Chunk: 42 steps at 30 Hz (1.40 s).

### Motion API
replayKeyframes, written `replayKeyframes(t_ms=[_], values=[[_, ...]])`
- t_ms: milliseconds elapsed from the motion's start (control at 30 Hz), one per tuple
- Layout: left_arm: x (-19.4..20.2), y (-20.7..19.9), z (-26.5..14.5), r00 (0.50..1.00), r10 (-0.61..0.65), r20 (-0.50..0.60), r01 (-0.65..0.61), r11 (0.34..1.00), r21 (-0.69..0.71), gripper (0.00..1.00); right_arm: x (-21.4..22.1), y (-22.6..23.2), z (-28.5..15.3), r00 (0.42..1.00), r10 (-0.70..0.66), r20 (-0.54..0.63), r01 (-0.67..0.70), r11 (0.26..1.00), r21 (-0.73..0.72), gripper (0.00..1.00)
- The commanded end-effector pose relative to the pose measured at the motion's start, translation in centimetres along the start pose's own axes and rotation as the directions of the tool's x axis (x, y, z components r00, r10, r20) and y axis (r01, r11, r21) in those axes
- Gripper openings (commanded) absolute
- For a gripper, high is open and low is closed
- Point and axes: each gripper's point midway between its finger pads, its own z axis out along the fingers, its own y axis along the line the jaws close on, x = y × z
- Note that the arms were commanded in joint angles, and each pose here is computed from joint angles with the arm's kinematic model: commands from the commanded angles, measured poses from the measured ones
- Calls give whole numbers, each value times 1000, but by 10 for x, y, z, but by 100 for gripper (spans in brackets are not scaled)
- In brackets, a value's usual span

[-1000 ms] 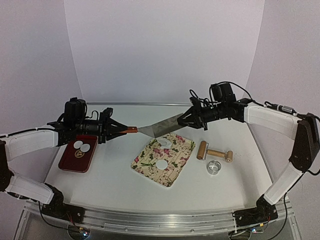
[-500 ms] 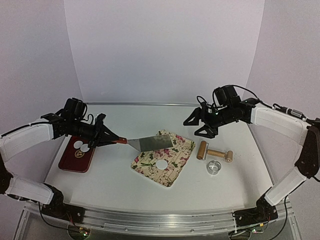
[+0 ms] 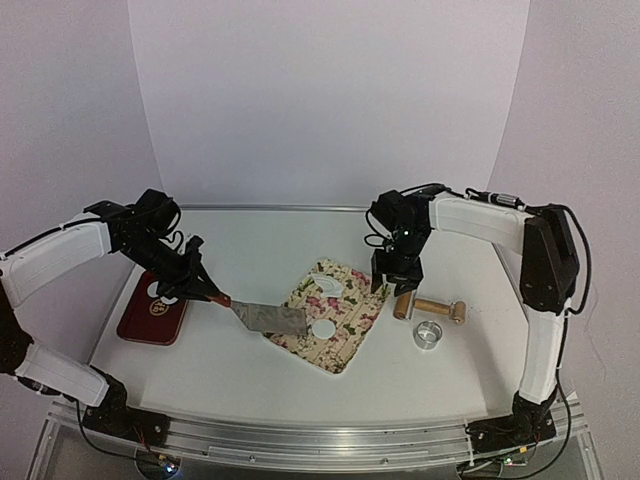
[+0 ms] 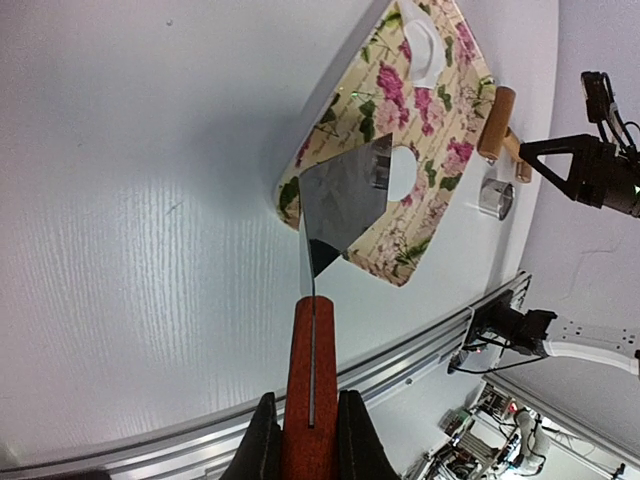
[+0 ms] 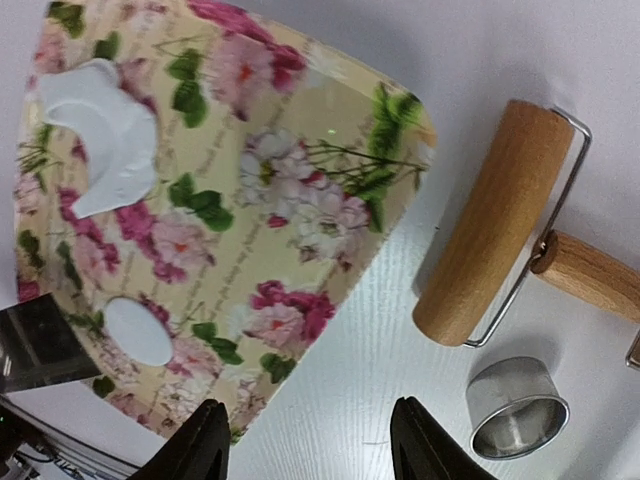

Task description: Roll out the dumpling wrappers from the dough

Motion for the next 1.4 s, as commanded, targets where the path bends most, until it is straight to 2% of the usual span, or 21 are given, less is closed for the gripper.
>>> replayKeyframes(t_ms=[0, 733, 833, 1033, 1167, 1367], values=[[-5, -7, -9, 998, 61, 10, -60, 996, -66, 0, 0, -14, 5, 999, 46, -24, -43, 993, 111, 54], [-11, -37, 2, 976, 217, -16, -217, 964, -155, 0, -12, -16, 71, 996, 15, -91, 0, 986, 165, 37], [-11, -38, 2, 976, 218, -20, -218, 962, -167, 0, -13, -17, 77, 996, 7, -94, 9, 985, 174, 29], [-12, -38, -1, 979, 204, -23, -205, 960, -191, 0, -20, -20, 83, 996, -19, -84, 35, 980, 196, 9], [-13, -40, 1, 980, 196, -34, -198, 962, -188, 0, -24, -19, 87, 996, -35, -82, 51, 978, 201, 0], [-9, -48, 7, 984, 172, -53, -178, 973, -147, 0, -29, -13, 89, 996, -43, -79, 57, 982, 183, 0]])
